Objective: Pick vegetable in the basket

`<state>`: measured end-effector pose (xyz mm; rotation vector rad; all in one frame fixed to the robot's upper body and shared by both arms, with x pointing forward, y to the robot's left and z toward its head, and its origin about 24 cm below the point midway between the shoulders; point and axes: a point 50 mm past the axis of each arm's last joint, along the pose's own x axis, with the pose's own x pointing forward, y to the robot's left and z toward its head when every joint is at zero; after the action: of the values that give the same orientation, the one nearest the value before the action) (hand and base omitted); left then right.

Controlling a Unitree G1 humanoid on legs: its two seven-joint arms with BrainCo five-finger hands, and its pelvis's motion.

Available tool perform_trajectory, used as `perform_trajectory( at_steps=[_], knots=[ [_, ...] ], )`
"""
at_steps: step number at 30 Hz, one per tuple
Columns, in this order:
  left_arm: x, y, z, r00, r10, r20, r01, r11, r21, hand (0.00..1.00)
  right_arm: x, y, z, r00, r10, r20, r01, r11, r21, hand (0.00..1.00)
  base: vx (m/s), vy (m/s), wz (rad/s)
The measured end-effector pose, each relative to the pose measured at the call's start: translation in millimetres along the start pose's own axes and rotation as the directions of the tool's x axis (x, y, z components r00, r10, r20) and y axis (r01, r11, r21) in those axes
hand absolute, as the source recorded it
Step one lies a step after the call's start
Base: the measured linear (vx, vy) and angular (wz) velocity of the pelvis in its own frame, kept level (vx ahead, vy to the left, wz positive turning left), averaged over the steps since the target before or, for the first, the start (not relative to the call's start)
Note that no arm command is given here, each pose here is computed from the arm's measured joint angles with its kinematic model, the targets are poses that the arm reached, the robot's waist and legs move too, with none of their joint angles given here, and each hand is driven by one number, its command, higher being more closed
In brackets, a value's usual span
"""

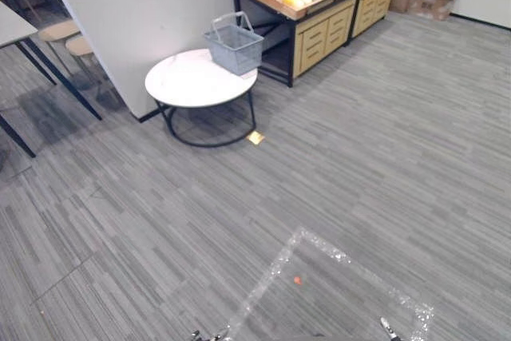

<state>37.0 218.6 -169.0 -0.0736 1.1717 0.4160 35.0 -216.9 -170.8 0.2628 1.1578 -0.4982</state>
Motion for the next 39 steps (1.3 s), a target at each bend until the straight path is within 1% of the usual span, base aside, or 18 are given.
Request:
perform_trajectory(
  at_steps=[8,10,12,16,18,22,24,27,29,30,31,32,35,39],
  knots=[
    [2.0,-2.1,7.5,1.0,0.0,0.017,0.0,1.0,-0.004,0.0,2.2,4.1,7.9,1.0,0.015,0.015,-0.015,0.999,-0.05,0.0,-0.03,-0.044,-0.13],
    [4.2,-1.9,15.7,0.999,0.012,0.035,-0.011,0.999,-0.031,0.0,3.4,7.7,12.1,0.999,0.026,0.022,-0.025,0.997,-0.074,0.0,0.0,-0.08,-0.15],
    [4.4,-1.5,17.0,0.999,0.024,0.037,-0.022,0.998,-0.065,0.0,3.6,5.8,13.5,0.999,0.021,0.025,-0.019,0.997,-0.075,0.0,-0.02,-0.12,-0.08],
    [3.6,-4.8,19.8,0.998,0.048,0.049,-0.036,0.974,-0.225,0.0,3.1,1.5,12.1,1.0,0.006,0.021,-0.005,0.998,-0.062,0.0,0.04,-0.089,0.04],
    [3.3,-5.2,19.4,0.998,0.054,0.046,-0.039,0.961,-0.274,0.0,3.3,4.2,13.1,1.0,0.014,0.025,-0.013,0.997,-0.071,0.0,0.11,-0.024,0.02],
    [2.3,-11.1,15.9,0.999,0.037,0.036,-0.026,0.96,-0.278,0.0,7.2,9.7,32.1,0.997,0.032,0.069,-0.026,0.996,-0.086,0.0,0.19,0.034,-0.14],
    [-0.2,-11.1,6.0,0.999,0.035,0.013,-0.03,0.963,-0.269,0.0,8.8,16.3,44.0,0.993,0.056,0.104,-0.044,0.992,-0.121,0.0,0.27,0.084,-0.17],
    [-4.0,-12.5,-8.0,0.999,0.033,-0.025,-0.039,0.962,-0.27,0.0,8.8,15.5,49.4,0.99,0.064,0.123,-0.045,0.987,-0.153,0.0,0.44,0.191,-0.11],
    [-7.0,-11.1,-19.1,0.998,0.037,-0.058,-0.051,0.962,-0.268,0.0,8.8,15.1,49.2,0.99,0.064,0.123,-0.044,0.987,-0.155,0.0,0.65,0.376,-0.35],
    [-8.8,1.0,-24.9,0.996,0.063,-0.07,-0.078,0.966,-0.247,0.0,8.0,18.8,42.1,0.992,0.075,0.103,-0.058,0.986,-0.159,0.0,0.61,0.322,-0.43],
    [-9.7,3.8,-27.7,0.995,0.068,-0.076,-0.084,0.969,-0.232,0.0,7.0,20.4,34.1,0.993,0.08,0.081,-0.066,0.985,-0.161,0.0,0.64,0.254,-0.31],
    [-9.6,13.2,-28.9,0.993,0.086,-0.084,-0.101,0.974,-0.201,0.0,6.3,27.5,26.8,0.993,0.1,0.056,-0.09,0.982,-0.165,0.0,0.54,0.173,-0.05],
    [-5.4,14.8,-17.3,0.995,0.085,-0.058,-0.094,0.978,-0.187,0.0,6.0,24.3,23.2,0.995,0.088,0.046,-0.082,0.989,-0.122,0.0,0.77,0.291,0.36],
    [-3.1,12.0,-9.3,0.998,0.054,-0.032,-0.057,0.99,-0.132,0.0,5.8,21.7,25.3,0.994,0.092,0.061,-0.084,0.989,-0.125,0.0,0.54,0.174,0.12]
  ],
)
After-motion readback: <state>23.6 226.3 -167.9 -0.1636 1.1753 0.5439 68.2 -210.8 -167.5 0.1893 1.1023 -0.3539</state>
